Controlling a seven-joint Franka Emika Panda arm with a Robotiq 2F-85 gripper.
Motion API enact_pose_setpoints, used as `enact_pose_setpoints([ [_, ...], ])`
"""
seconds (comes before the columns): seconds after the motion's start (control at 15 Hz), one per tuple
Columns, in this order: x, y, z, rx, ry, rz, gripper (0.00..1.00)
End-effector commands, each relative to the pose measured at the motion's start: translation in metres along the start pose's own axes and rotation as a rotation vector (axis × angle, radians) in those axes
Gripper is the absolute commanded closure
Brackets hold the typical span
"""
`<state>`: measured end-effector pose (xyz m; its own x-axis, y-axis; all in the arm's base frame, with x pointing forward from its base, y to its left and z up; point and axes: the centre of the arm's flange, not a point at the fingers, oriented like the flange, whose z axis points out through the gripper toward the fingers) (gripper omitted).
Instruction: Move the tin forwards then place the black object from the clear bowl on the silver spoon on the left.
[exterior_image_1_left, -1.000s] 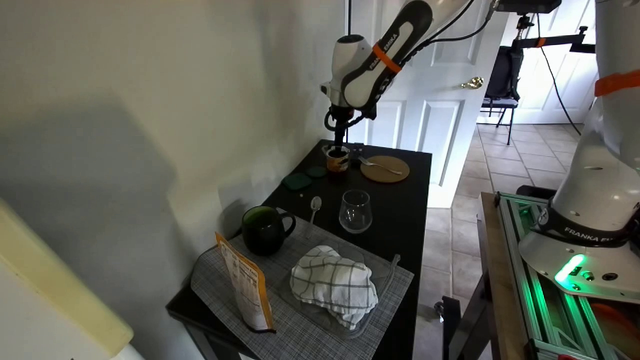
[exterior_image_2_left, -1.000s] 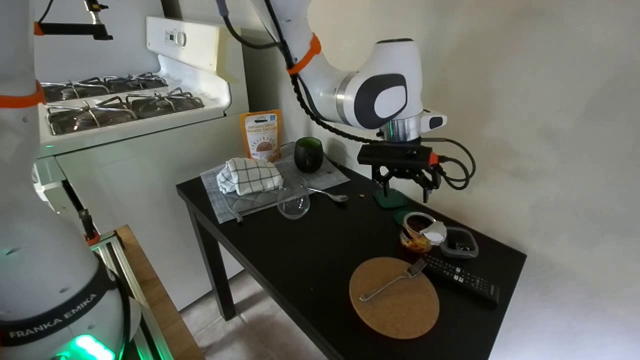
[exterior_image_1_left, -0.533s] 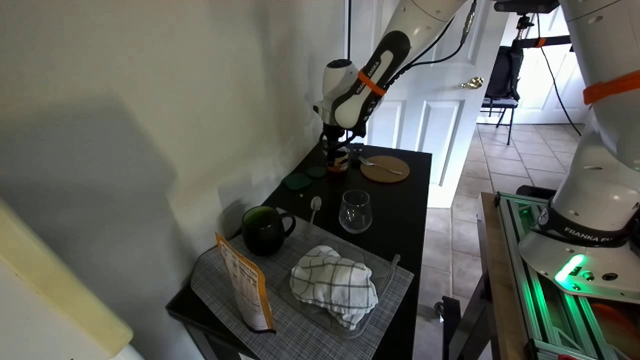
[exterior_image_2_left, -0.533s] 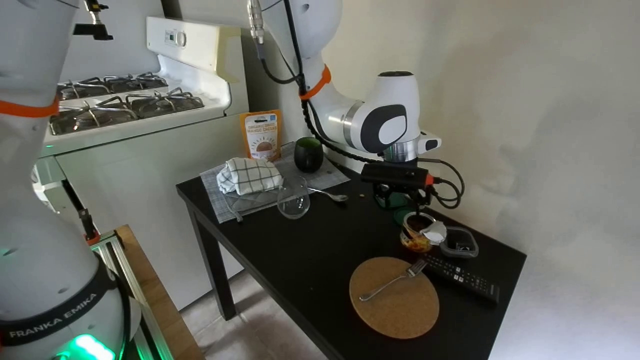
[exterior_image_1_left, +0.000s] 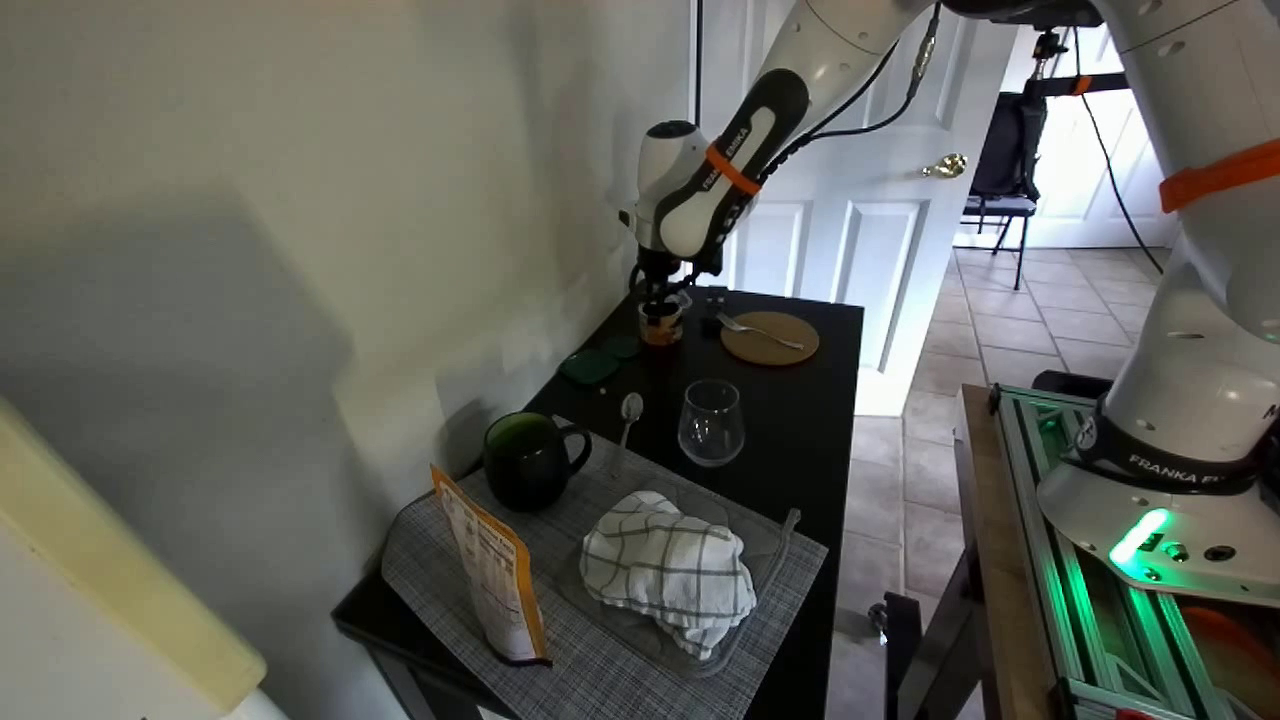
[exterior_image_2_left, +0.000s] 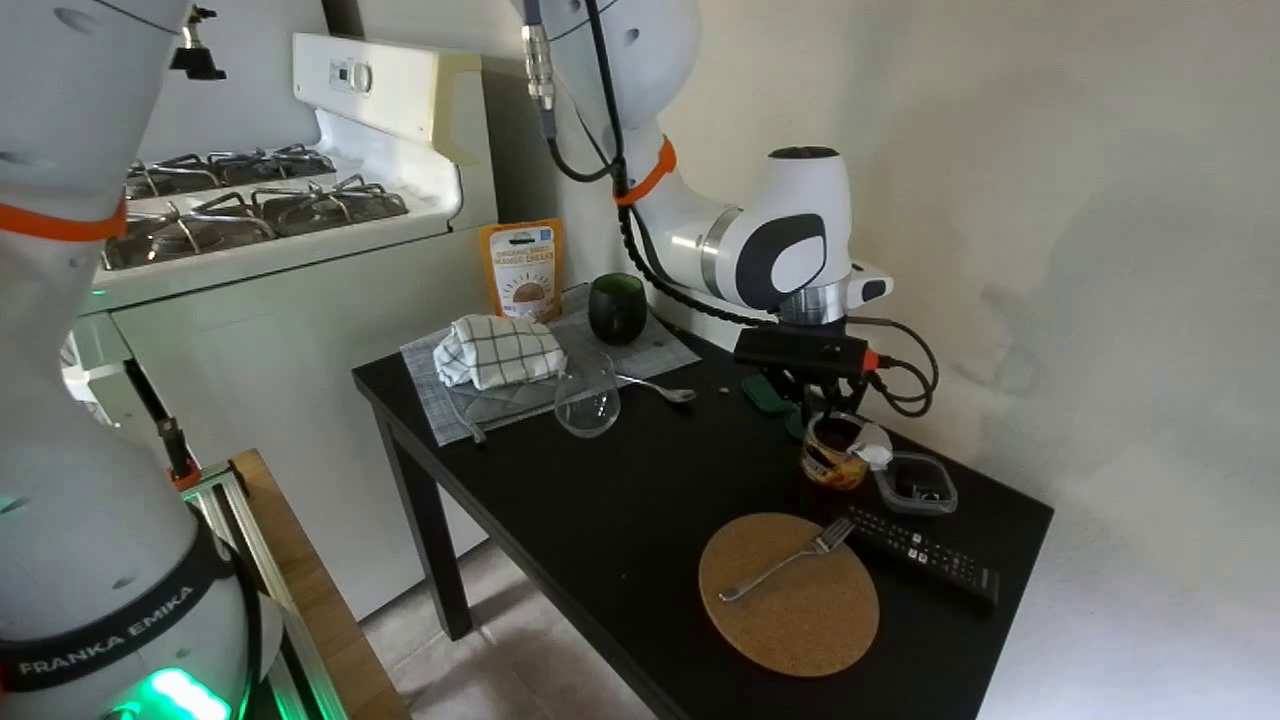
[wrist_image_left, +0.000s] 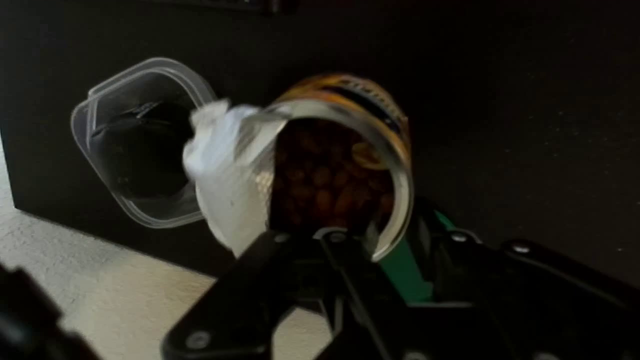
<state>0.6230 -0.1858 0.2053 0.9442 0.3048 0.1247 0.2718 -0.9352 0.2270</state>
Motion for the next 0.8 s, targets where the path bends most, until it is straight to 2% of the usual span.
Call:
enact_pose_setpoints([
  [0.0, 0.005, -0.001, 0.007, 0.056, -0.044, -0.022, 1.00],
  [0.07, 0.006, -0.002, 0.007, 0.066, -0.055, -0.027, 0.96],
  [0.27, 0.006, -0.005, 0.001, 0.078, -0.091, -0.034, 0.96],
  [0.4, -0.001, -0.012, -0.016, 0.058, -0.111, -0.040, 0.96],
  [0.73, -0.022, -0.042, -0.051, 0.021, -0.077, -0.080, 0.96],
])
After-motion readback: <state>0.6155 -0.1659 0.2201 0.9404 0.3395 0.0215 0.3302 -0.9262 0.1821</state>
